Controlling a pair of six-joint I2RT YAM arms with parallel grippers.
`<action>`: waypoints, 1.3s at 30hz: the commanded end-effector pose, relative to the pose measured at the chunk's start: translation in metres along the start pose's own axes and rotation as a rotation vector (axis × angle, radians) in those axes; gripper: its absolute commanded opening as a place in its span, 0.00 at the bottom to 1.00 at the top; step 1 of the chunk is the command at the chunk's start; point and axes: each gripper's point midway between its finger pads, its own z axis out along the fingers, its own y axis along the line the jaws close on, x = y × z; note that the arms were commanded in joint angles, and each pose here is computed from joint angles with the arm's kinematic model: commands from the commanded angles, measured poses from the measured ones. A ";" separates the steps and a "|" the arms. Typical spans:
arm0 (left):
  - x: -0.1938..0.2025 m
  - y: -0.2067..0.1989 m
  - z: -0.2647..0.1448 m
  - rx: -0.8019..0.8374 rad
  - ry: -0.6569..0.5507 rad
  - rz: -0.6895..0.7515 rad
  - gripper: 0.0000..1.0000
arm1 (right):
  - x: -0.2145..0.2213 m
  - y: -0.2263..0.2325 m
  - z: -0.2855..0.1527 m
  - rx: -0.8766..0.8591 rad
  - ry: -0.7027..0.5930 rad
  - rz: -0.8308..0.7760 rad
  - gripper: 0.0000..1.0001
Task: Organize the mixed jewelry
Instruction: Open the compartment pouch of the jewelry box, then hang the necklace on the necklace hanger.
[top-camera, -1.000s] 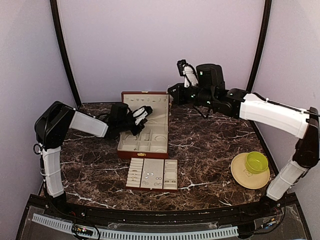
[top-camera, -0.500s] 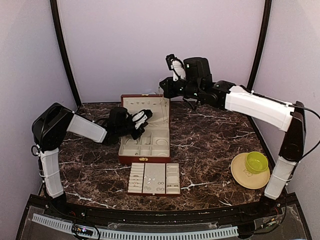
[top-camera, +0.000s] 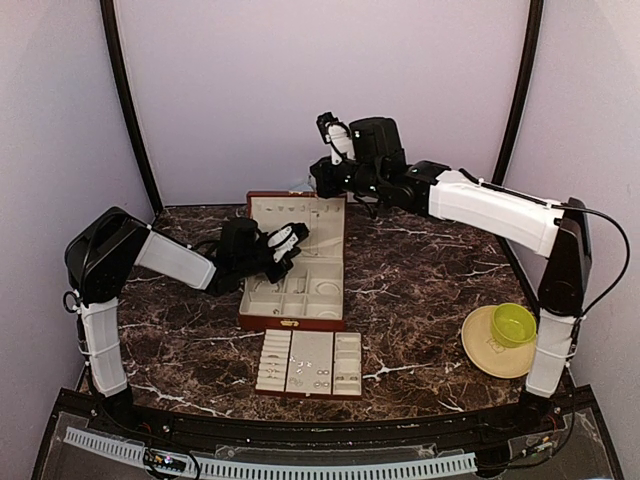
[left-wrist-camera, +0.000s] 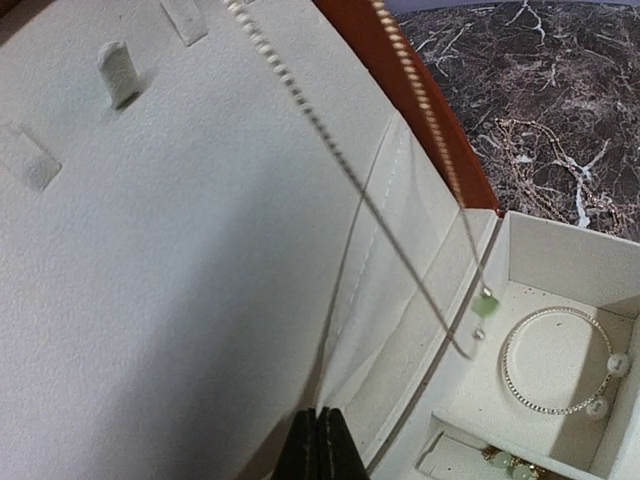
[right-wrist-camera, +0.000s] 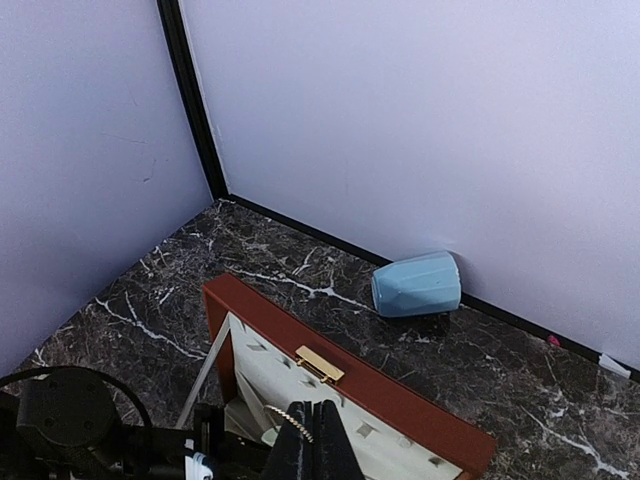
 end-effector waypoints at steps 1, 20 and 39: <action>-0.019 -0.019 -0.010 0.069 -0.049 -0.013 0.00 | -0.019 -0.007 0.006 0.032 -0.055 -0.025 0.00; -0.018 -0.021 -0.008 0.076 -0.049 -0.001 0.00 | -0.032 -0.002 0.023 0.013 -0.100 -0.053 0.00; -0.016 -0.022 -0.007 0.073 -0.045 0.003 0.00 | -0.021 0.000 0.040 0.005 -0.077 -0.074 0.00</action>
